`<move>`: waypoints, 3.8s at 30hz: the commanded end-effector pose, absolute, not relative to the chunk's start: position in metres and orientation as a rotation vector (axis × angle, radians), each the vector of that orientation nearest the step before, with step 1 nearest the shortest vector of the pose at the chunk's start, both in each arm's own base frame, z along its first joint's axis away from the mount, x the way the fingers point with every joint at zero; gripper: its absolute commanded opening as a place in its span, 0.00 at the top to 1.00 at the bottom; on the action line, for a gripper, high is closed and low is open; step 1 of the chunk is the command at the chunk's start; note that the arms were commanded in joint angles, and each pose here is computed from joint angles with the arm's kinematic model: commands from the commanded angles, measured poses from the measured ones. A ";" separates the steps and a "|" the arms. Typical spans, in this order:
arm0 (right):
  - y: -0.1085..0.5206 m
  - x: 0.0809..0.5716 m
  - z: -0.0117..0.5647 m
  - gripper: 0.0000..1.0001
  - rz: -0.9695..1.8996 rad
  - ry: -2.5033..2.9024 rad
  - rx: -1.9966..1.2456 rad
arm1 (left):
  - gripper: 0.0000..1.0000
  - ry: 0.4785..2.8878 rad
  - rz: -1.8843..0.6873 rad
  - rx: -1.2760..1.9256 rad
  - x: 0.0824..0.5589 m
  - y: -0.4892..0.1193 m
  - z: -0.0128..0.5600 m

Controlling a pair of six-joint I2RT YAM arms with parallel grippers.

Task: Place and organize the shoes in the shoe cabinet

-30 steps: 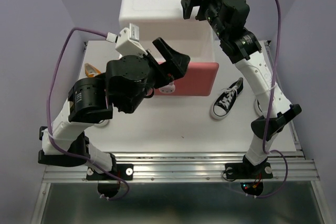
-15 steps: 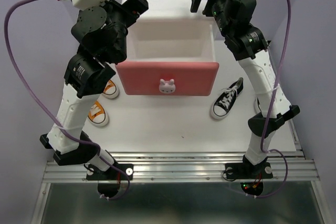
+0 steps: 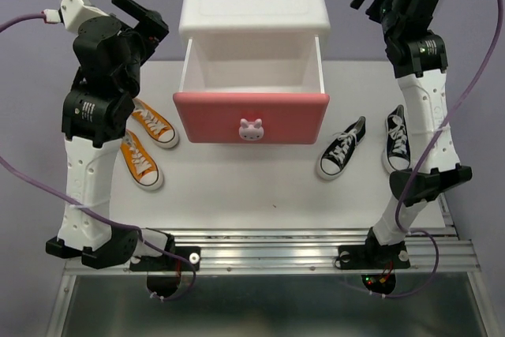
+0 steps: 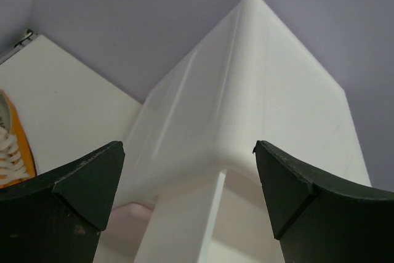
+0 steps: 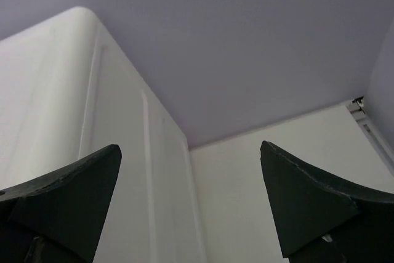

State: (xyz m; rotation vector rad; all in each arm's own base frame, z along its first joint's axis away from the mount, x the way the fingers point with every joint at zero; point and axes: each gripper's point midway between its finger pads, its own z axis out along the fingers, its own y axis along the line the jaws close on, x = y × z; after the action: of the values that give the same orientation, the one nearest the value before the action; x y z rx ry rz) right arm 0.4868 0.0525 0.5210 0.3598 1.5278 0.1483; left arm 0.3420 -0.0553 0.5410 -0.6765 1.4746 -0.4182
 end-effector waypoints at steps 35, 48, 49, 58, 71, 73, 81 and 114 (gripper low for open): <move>0.046 0.387 0.101 0.00 -0.053 2.588 0.717 | 0.01 2.081 -0.302 -0.904 0.252 -0.027 0.318; 0.028 0.388 0.076 0.72 -0.218 2.575 0.792 | 0.01 2.143 -0.269 -0.896 0.240 -0.027 0.306; 0.027 0.388 0.077 0.78 -0.220 2.578 0.775 | 0.01 2.144 -0.268 -0.895 0.241 -0.027 0.306; 0.015 0.431 0.245 0.99 -0.132 2.204 0.630 | 0.01 2.132 -0.293 -0.887 0.251 -0.030 0.308; 0.012 0.412 0.544 0.99 0.208 1.395 0.548 | 0.01 2.124 -0.310 -0.838 0.263 -0.034 0.311; 0.022 0.412 0.584 0.99 0.273 1.307 0.476 | 0.01 2.138 -0.298 -0.825 0.265 -0.034 0.309; 0.081 0.393 0.701 0.99 0.664 0.966 0.217 | 0.01 2.144 -0.298 -0.813 0.274 -0.035 0.309; 0.357 0.284 0.628 0.99 1.253 1.196 -0.532 | 0.01 2.137 -0.338 -0.909 0.266 -0.038 0.289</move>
State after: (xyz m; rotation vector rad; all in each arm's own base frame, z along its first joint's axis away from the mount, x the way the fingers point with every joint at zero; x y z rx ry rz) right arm 0.3062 0.3708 0.5934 -0.4993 1.3272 1.3025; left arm 0.2651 -0.0387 0.2817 -0.9121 2.1764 -0.3144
